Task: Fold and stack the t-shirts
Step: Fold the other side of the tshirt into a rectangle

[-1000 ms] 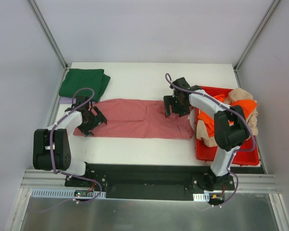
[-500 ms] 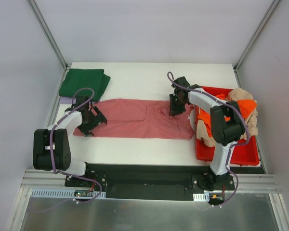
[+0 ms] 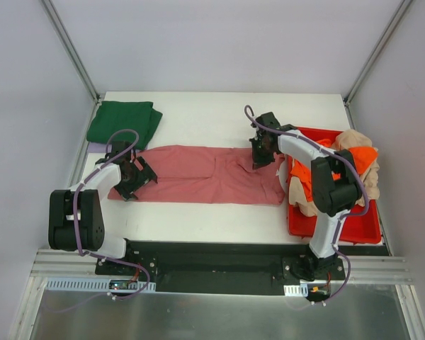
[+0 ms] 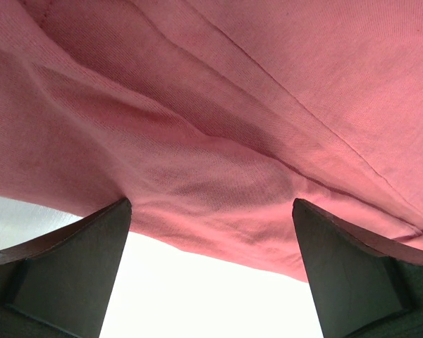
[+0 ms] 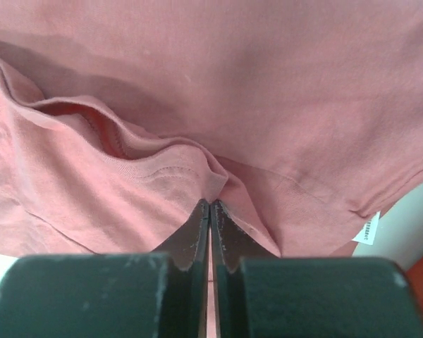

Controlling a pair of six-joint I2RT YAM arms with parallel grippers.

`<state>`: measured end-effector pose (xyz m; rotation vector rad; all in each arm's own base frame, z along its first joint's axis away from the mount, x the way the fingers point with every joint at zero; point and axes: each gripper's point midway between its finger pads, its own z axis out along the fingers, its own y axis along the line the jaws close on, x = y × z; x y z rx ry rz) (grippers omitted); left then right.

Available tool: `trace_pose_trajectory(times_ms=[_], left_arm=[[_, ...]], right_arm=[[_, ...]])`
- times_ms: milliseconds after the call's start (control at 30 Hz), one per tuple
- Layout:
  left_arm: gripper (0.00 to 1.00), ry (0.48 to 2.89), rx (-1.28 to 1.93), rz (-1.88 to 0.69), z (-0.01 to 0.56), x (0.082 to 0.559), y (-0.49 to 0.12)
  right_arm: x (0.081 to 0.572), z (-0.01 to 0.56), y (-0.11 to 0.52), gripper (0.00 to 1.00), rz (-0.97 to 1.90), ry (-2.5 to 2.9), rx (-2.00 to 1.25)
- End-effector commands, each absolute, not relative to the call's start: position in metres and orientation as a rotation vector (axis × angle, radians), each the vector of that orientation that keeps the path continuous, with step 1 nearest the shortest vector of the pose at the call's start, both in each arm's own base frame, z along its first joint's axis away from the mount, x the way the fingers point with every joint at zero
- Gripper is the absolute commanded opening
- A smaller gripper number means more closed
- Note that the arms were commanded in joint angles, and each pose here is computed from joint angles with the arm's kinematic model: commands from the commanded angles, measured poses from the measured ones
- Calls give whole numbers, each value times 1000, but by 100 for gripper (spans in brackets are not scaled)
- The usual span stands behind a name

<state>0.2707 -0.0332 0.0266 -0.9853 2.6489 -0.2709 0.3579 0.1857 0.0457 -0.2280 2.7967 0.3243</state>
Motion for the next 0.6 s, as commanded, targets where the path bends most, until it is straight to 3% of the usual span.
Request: trace_pose_trajectory(times_ms=[0,267,467,533,567], left_arm=[[99,2683,-985,-200,18,257,-24],[99,2687,-987,-193,17,258,-23],[99,2682,-989,-186,18,258,-22],[99,2686,-989,-182,17,257,-22],[99,2688,-987,-184,17,256,-23]], right_arm=[[376,78,181,1,277,2661,-269],[398,84,185,3,255,2618,-288],[415,71,156,5,12,2602,-107],[423,69,155,17,-12,2582,-92],[425,69,157,34,0,2580,-94]])
